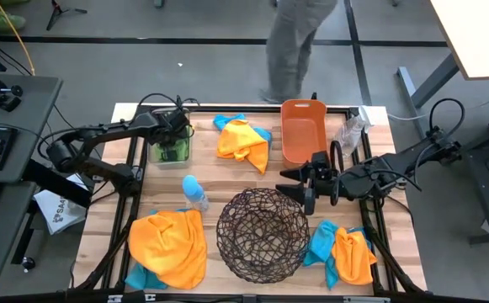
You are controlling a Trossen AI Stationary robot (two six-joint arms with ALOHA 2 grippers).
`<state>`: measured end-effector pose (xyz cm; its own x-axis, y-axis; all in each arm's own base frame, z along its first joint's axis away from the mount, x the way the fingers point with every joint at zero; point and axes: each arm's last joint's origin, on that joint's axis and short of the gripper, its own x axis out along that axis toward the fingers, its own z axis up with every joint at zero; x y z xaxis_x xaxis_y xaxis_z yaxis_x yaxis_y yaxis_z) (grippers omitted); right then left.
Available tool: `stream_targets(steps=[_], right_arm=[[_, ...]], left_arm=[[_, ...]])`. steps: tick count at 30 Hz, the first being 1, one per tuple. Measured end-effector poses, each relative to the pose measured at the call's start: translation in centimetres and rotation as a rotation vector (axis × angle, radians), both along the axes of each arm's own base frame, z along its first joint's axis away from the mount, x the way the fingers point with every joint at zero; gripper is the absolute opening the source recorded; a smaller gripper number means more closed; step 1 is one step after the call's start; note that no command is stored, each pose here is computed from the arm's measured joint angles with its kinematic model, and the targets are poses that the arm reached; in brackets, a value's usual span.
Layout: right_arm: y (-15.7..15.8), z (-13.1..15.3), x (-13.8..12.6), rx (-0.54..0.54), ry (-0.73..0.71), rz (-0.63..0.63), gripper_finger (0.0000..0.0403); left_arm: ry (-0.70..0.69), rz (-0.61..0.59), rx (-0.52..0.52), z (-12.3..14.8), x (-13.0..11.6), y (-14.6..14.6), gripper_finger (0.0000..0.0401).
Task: Sort microfiber towel by color & place in baskets
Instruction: Put the green microfiber cloth into the transparent bin, then put the top orange microfiber cloth into the orange bin
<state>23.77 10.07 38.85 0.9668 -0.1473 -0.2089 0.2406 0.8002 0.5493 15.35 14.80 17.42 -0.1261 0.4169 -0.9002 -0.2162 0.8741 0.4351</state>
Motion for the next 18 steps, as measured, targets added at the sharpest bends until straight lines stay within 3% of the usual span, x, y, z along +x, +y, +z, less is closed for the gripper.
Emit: stream_targets(steps=[11, 18], right_arm=[[-1.2, 0.2, 0.5, -0.041, -0.008, -0.038, 0.0277], [-2.2, 1.0, 1.0, -0.081, -0.076, -0.074, 0.0277]], left_arm=[[-0.071, 0.096, 0.011, 5.4, 0.6, 0.4, 0.013], [-0.209, 0.231, 0.078, 10.2, 0.1, 0.0, 0.0182]])
